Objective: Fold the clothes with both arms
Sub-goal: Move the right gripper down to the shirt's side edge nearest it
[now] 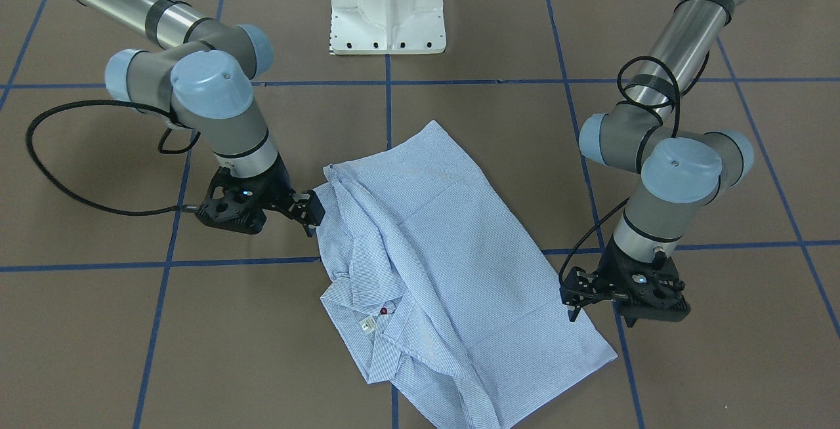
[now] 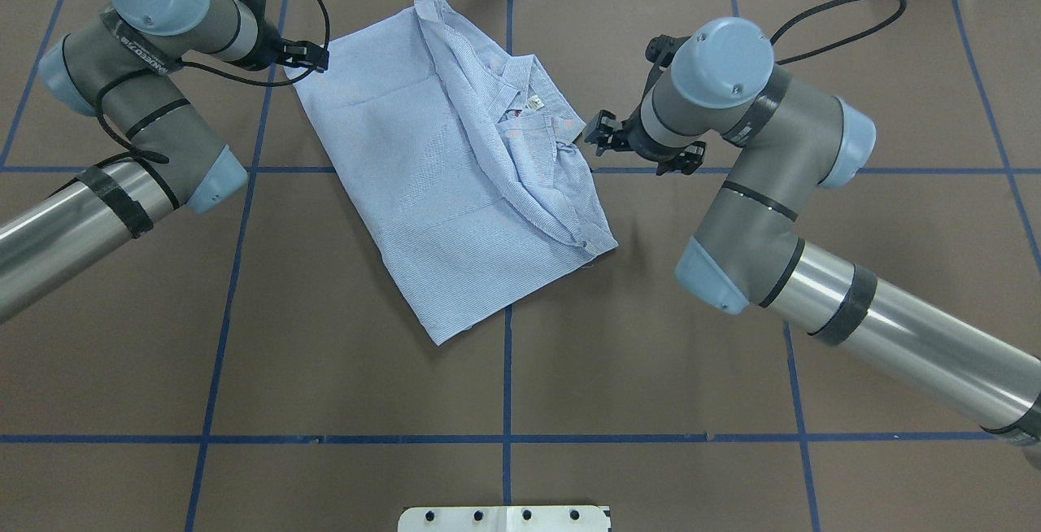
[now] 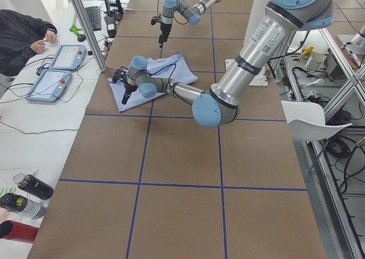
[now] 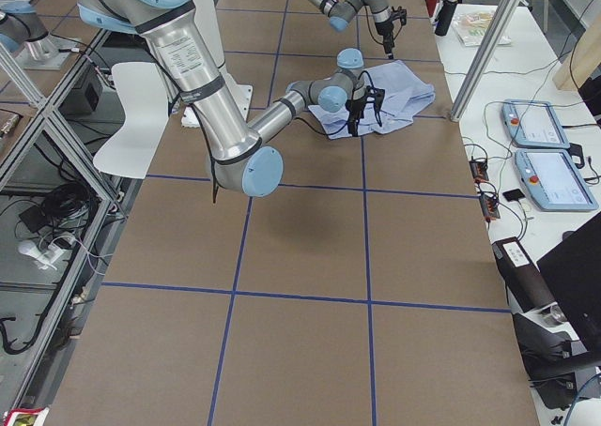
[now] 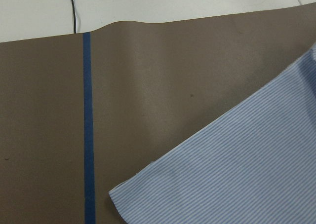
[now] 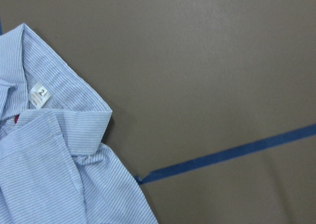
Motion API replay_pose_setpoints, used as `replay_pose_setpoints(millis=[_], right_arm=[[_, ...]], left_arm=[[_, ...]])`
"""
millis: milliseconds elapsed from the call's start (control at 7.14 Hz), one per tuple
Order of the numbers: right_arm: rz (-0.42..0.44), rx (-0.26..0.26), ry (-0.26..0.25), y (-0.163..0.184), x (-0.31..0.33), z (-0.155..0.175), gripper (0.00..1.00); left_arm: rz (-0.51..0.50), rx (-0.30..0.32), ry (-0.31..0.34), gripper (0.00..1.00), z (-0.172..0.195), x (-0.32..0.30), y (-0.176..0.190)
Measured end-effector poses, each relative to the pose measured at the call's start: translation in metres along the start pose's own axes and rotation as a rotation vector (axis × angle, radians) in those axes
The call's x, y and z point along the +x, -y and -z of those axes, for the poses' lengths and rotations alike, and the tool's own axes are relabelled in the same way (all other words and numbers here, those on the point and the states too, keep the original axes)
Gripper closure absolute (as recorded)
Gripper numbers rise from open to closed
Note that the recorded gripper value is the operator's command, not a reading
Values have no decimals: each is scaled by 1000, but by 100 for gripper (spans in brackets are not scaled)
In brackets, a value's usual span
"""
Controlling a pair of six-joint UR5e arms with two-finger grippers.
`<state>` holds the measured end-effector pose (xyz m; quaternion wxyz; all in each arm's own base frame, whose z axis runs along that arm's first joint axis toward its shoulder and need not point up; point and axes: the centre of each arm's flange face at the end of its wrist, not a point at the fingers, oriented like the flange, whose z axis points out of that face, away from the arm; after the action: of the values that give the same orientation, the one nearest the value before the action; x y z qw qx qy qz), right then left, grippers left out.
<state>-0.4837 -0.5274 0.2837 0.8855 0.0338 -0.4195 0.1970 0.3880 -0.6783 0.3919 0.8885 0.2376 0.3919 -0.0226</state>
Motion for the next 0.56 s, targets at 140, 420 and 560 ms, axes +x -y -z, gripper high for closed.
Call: replay_pose_setpoints(millis=[140, 420, 560], right_arm=[[-76, -8, -20, -19, -3, -4, 17], [-223, -19, -56, -39, -1, -5, 25], [-266, -15, -67, -49, -1, -9, 29]], left_arm=[[2, -5, 0, 0, -2, -3, -5], [9, -16, 4, 0, -7, -9, -16], [11, -19, 6, 0, -8, -11, -19]])
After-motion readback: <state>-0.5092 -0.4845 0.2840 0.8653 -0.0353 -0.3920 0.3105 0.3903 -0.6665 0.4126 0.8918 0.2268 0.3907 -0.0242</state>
